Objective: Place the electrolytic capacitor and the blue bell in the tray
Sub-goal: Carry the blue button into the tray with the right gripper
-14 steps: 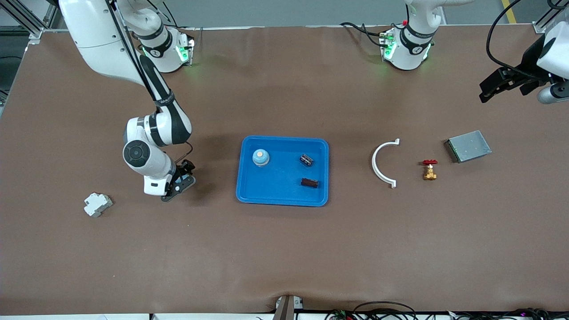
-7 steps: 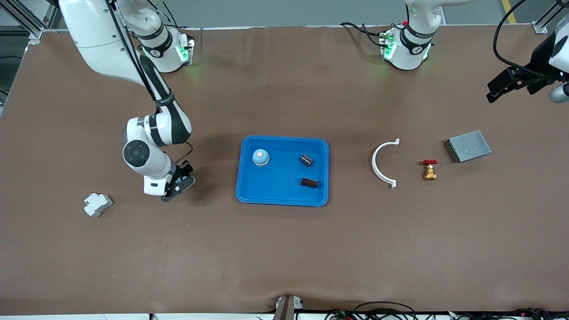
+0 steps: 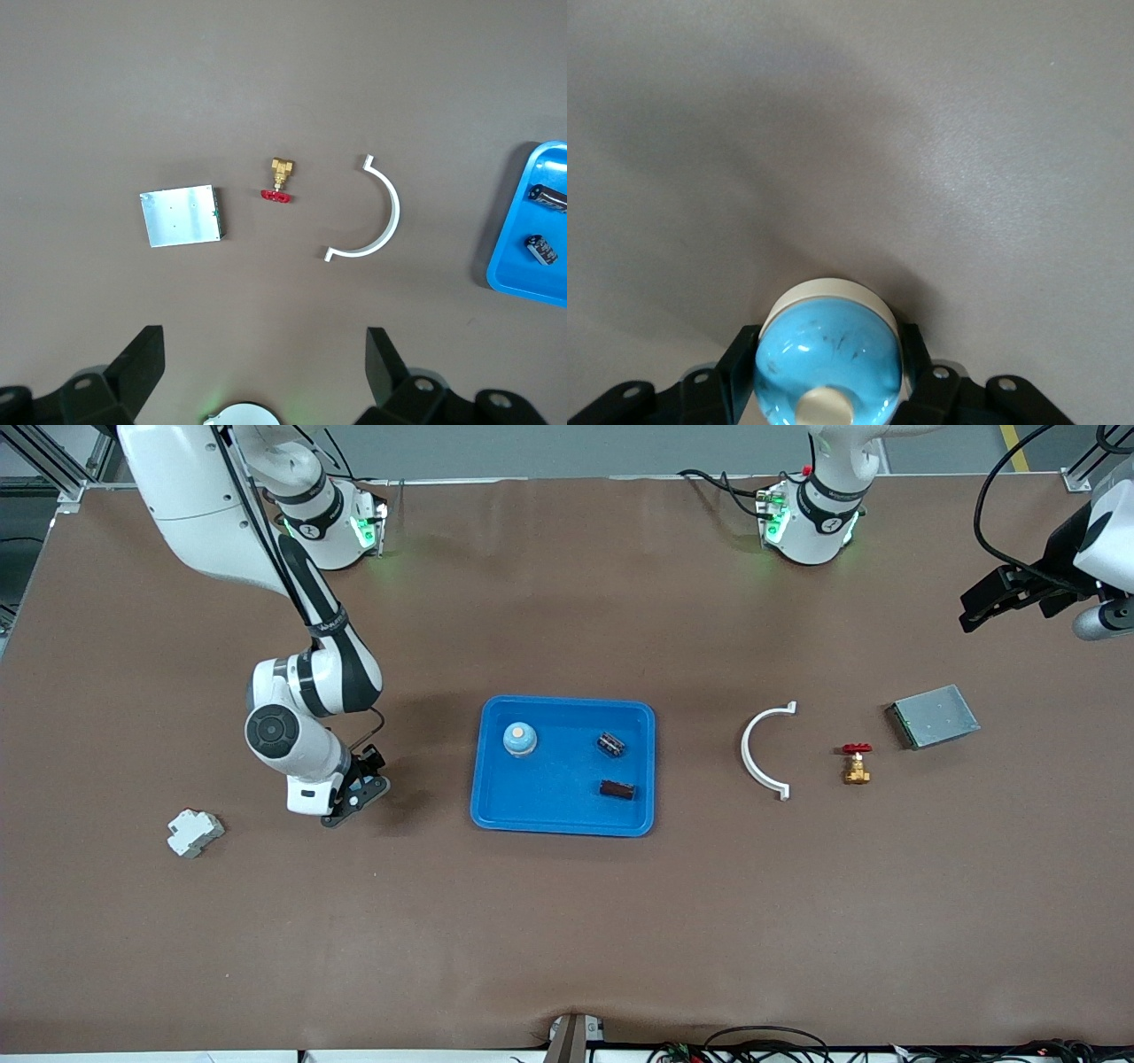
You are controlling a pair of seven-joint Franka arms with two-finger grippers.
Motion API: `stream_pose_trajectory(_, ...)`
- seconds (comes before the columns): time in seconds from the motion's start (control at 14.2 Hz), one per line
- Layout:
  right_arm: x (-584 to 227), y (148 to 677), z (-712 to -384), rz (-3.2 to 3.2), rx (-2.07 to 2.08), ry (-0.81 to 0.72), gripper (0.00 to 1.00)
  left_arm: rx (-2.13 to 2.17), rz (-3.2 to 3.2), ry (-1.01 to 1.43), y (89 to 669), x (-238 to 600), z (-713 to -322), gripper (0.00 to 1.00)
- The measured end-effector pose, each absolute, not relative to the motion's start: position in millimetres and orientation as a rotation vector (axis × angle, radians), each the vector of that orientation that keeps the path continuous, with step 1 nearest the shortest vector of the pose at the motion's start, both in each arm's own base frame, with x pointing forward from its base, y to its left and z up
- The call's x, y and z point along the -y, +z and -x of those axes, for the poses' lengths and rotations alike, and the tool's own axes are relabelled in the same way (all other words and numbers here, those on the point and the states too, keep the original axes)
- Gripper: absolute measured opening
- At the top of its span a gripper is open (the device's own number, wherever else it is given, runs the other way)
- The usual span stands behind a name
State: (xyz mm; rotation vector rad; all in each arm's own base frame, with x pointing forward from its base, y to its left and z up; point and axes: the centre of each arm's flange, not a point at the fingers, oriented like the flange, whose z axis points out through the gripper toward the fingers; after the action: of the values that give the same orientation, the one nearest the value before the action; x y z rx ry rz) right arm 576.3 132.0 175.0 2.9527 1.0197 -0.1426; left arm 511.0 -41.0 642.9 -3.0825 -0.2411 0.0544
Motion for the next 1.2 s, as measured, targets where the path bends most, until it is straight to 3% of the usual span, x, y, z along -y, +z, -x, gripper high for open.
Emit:
stream_pose_trajectory(0.7, -192.4, 225.9, -582.5, -3.209, -0.388, -0.291, 0.69, 0.138, 3.091, 0.044, 646.0, 39.9, -510.2, 1.00)
stream_pose_trajectory(1.2, -304.4, 262.7, -567.2, -3.222, 0.169, -0.211, 0.69, 0.105, 3.093, 0.050, 642.2, 38.9, -512.7, 1.00)
